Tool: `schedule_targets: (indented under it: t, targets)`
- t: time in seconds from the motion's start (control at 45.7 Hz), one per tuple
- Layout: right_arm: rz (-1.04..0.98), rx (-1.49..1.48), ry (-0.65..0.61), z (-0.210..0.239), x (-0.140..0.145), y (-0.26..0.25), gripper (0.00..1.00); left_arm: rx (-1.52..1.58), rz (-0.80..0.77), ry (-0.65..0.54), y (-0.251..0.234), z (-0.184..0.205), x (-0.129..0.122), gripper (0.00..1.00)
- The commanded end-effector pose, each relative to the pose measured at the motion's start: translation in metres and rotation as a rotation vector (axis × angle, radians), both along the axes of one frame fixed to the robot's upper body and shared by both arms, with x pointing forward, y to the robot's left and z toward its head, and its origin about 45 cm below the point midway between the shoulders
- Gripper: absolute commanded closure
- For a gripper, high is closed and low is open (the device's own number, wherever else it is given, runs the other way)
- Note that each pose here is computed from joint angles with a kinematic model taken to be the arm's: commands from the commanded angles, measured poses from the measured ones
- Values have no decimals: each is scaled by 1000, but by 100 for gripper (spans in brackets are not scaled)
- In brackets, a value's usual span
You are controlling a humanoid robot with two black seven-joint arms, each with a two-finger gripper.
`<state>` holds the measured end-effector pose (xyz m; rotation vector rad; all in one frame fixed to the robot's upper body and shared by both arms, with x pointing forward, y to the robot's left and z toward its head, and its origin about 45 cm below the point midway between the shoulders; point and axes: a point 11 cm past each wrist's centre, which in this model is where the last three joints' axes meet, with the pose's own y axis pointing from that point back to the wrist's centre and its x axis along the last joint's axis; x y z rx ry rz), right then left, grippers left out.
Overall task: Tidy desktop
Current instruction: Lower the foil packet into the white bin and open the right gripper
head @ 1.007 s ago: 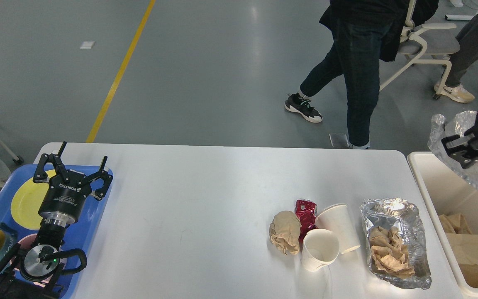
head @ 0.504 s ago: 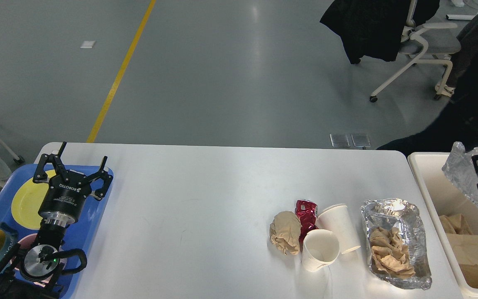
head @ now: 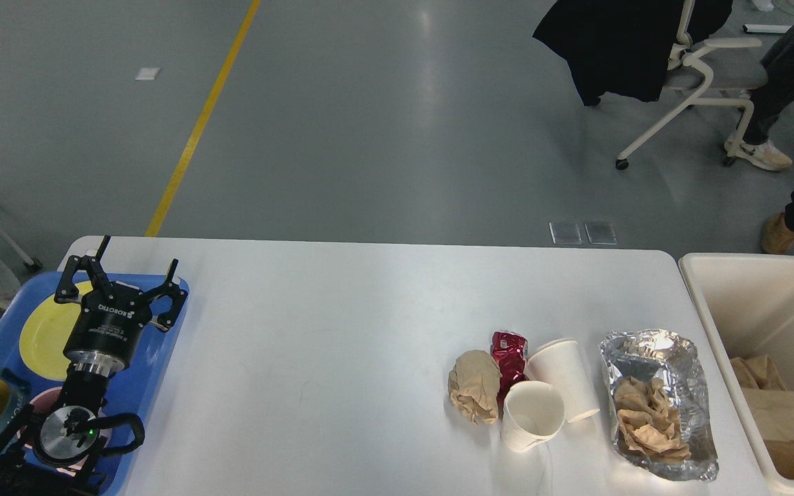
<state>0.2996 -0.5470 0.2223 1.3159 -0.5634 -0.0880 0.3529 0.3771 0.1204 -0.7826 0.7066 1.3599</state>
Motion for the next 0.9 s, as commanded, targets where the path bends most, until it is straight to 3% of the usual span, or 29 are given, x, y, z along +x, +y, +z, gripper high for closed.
schedule_targets:
  t: [0.0,0.438,0.591,0.876]
  targets:
    - [-66,-10,-43,-60,-15,-21,100,0,-1,1,0,0,0,4]
    - [-38,-161,-205,-171,-17,-5,100,0,-1,1,0,0,0,4]
    - [-32,-171,-250,-184,-16,9,100,0,0,0,0,0,0,4]
    - [-33,-152,-220,-203,-33,20,100,0,0,0,0,0,0,4]
